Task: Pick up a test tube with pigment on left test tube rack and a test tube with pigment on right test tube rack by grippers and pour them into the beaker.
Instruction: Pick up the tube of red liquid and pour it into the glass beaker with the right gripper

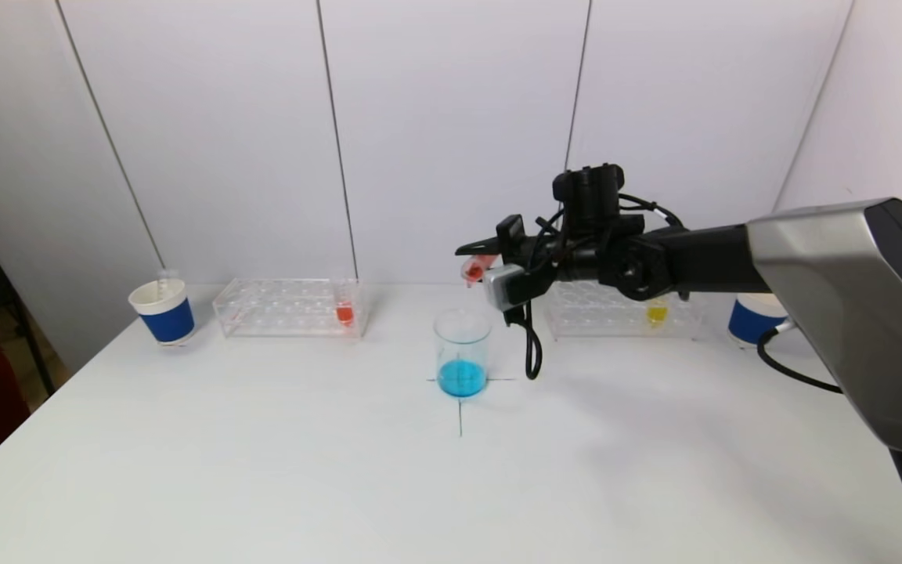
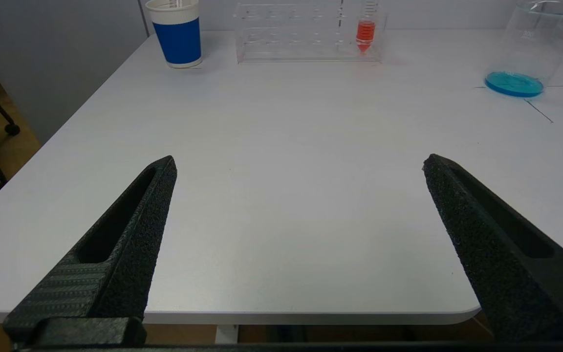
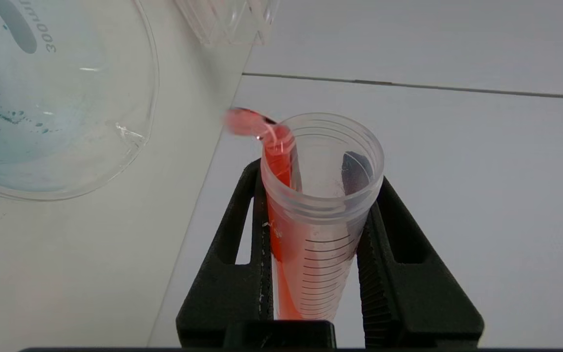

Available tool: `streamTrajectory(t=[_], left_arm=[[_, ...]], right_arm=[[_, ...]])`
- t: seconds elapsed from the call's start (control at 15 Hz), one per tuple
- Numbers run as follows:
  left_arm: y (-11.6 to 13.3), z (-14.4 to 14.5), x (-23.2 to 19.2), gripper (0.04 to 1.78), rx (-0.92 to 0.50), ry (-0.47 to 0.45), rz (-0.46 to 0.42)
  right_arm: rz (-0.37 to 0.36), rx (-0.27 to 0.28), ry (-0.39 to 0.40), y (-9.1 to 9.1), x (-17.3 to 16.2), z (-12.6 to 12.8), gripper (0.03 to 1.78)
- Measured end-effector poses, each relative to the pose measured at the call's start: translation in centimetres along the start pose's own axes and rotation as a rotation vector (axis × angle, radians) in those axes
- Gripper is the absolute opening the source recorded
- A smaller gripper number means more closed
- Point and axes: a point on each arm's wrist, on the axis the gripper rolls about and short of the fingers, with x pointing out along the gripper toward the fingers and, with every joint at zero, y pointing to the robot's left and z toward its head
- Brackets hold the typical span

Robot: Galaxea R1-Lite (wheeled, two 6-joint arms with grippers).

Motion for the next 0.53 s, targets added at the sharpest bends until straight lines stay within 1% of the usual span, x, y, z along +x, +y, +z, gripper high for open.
streamTrajectory(t=[0.13,0.53], left_arm=[[0.0,0.0,0.0,1.76,0.0,0.0,0.0],[0.0,0.0,0.0,1.76,0.0,0.0,0.001]], right_arm=[[0.023,-0.045,0.02,-0.18,-0.08,0.03,0.55],[0.023,-0.111,0.047,-0.71,0.17,0.6,0.55]])
